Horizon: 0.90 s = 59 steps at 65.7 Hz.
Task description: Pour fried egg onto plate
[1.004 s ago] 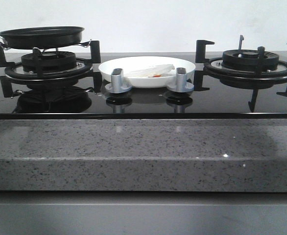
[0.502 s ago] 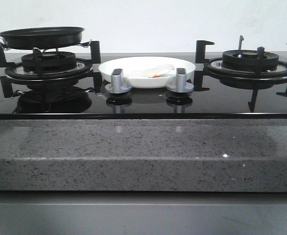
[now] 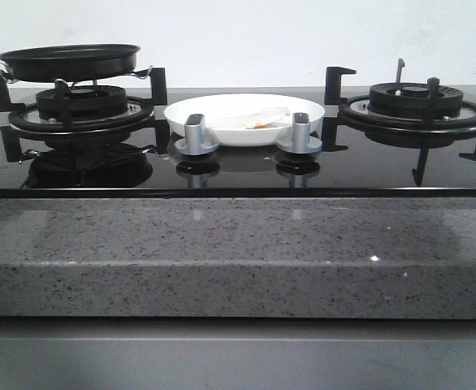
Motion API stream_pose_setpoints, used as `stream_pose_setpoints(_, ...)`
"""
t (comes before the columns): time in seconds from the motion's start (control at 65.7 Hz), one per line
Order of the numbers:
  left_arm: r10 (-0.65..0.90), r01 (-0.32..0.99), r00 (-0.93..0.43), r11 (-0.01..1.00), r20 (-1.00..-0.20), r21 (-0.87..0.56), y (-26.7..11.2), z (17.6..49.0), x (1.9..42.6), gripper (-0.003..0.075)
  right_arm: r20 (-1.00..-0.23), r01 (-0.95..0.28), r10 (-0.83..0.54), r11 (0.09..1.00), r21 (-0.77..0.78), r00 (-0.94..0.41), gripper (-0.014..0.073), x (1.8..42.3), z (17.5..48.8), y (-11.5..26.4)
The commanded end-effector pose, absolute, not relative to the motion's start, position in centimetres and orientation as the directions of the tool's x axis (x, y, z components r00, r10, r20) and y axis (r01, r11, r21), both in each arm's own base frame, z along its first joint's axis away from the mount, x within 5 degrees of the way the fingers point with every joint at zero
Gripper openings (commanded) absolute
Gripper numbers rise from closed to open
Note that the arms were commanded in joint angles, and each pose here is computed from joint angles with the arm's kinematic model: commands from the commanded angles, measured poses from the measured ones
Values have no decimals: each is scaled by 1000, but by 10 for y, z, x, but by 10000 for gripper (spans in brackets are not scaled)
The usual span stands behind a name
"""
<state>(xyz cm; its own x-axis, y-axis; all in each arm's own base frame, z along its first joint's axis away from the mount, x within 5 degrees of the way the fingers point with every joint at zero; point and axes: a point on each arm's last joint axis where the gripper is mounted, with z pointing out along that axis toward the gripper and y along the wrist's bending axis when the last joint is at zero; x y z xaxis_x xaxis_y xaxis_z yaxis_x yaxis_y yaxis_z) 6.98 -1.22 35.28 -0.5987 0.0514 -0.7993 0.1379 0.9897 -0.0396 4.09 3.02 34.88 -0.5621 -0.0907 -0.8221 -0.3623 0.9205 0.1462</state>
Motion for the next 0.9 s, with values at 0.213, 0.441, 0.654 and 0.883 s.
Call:
stream_pose_setpoints(0.213,28,150,-526,987,-850,-61,-15,366,73,-20,-854,-364,-75,921,139,-515,-68,44,357,30)
stream_pose_setpoints(0.441,28,150,-526,987,-850,-61,-15,366,73,-20,-854,-364,-75,921,139,-515,-68,44,357,30)
stream_pose_setpoints(0.654,28,150,-526,987,-850,-61,-15,366,73,-20,-854,-364,-75,921,139,-515,-68,44,357,30)
stream_pose_setpoints(0.883,47,109,-446,994,-894,-3,-9,359,61,-20,-853,-364,-75,921,139,-516,-68,44,357,30)
